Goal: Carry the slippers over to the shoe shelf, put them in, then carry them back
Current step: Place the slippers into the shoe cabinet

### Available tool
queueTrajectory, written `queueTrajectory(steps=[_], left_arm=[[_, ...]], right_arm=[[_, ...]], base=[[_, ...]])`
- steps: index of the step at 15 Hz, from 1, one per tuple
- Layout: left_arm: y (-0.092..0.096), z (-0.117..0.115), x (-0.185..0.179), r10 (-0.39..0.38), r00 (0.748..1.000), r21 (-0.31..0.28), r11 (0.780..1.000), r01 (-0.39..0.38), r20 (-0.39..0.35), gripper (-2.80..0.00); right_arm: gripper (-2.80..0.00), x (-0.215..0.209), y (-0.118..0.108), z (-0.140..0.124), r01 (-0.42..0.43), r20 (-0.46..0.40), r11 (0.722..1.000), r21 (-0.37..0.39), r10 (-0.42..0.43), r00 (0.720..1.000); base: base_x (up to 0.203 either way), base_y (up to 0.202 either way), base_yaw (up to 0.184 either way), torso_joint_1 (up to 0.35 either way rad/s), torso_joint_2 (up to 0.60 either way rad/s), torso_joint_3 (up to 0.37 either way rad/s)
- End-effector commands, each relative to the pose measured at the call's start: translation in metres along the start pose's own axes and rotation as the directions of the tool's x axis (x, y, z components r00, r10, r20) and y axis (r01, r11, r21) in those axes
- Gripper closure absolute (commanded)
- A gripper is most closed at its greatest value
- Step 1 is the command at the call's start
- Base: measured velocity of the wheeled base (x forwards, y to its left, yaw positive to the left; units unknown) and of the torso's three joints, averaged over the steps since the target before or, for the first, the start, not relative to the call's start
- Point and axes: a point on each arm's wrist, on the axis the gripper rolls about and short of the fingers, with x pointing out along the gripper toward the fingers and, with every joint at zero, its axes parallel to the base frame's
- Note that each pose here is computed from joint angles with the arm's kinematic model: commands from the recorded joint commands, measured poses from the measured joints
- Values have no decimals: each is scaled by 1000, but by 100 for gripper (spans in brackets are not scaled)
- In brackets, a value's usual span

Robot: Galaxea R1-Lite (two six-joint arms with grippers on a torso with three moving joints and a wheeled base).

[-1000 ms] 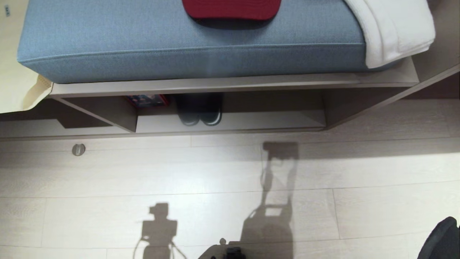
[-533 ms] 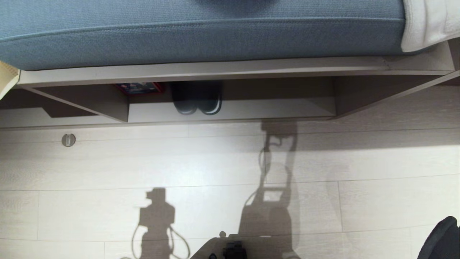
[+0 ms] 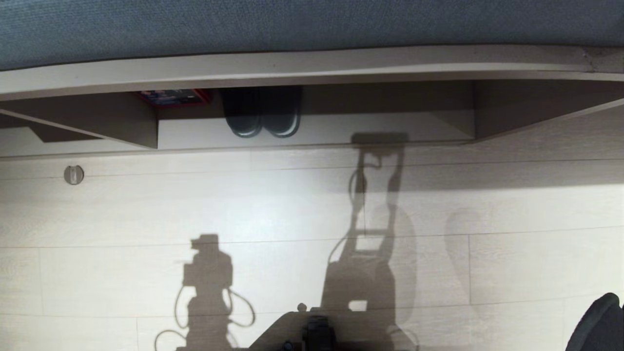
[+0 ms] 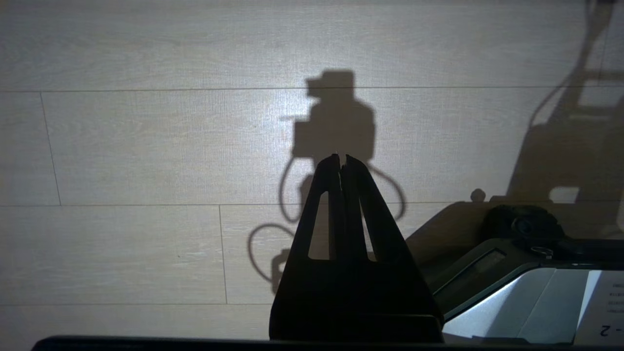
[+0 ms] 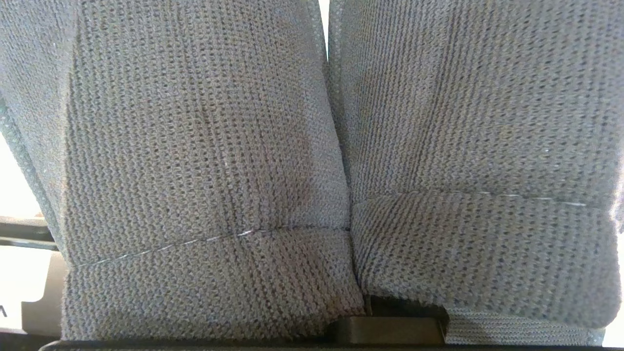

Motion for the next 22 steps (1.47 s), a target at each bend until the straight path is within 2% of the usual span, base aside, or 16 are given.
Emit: queueTrajectory(steps=[1,12,21,22], left_arm=[[0,0,0,0,1000,0,1000,0,-1,0],[0,0,0,1,1000,1,1000,-1,-1,0],[0,0,0,2,1000,1,1000,-2,0,0],[0,0,0,2,1000,1,1000,-2,1,0]], right_arm=[[0,0,0,0,-1,-1,1000,-1,1,1000],[0,0,0,0,2,-2,1000,4,-2,1000],[0,0,0,0,-4,-2,1000,6,4,1000],[0,0,0,3,-6,19,1000,-6,6,1000]], base=[[0,0,0,2,-5,-192],[0,0,0,3,2,-196],[0,0,0,2,0,-16],[0,0,0,0,0,0]])
